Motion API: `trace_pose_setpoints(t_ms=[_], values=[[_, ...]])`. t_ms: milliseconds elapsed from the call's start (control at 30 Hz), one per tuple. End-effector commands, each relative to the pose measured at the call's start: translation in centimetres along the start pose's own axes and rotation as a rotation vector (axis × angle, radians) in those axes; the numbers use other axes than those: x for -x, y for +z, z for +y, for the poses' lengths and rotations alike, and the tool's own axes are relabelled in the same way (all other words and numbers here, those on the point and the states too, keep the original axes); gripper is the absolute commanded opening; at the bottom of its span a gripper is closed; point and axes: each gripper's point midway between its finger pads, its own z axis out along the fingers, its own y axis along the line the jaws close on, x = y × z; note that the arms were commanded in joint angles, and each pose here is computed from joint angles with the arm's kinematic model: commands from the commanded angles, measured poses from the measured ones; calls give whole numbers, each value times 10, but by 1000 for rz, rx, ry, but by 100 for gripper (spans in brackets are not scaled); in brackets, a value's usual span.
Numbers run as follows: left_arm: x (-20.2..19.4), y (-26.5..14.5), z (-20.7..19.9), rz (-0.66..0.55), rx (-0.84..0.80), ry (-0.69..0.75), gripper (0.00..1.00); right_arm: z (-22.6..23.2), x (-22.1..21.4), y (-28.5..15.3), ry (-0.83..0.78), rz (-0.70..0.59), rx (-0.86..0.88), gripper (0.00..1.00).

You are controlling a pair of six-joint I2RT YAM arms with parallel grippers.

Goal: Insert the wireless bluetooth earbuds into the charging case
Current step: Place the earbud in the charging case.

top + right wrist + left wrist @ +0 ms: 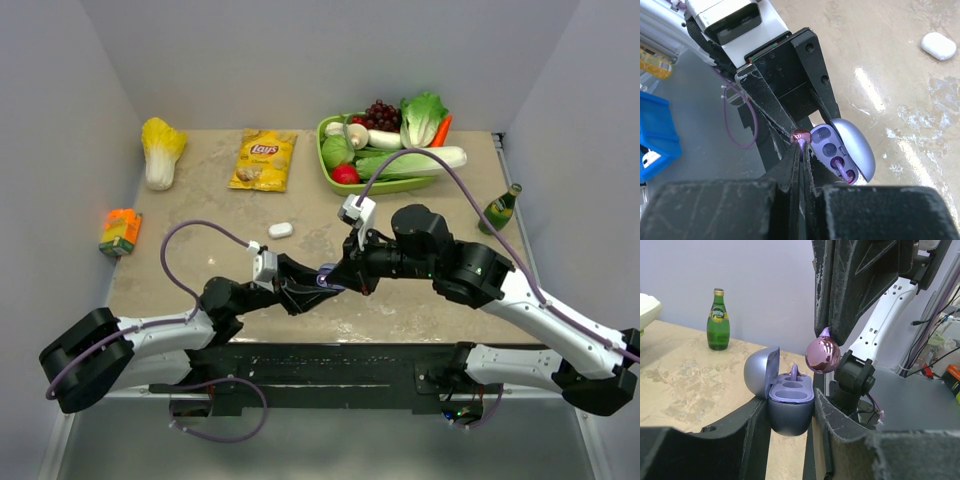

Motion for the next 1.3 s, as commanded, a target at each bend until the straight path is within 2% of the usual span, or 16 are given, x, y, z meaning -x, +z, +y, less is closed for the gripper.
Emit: trace_pose_setpoints(t_ms=[0, 667, 1267], values=[[140, -19, -66, -567, -211, 329, 0, 5, 16, 2, -4, -74, 25, 0], [149, -25, -72, -598, -216, 337, 0, -11, 7, 9, -4, -75, -39, 0], [149, -27, -70, -604, -203, 332, 0, -20, -7, 6, -37, -19, -83, 0]])
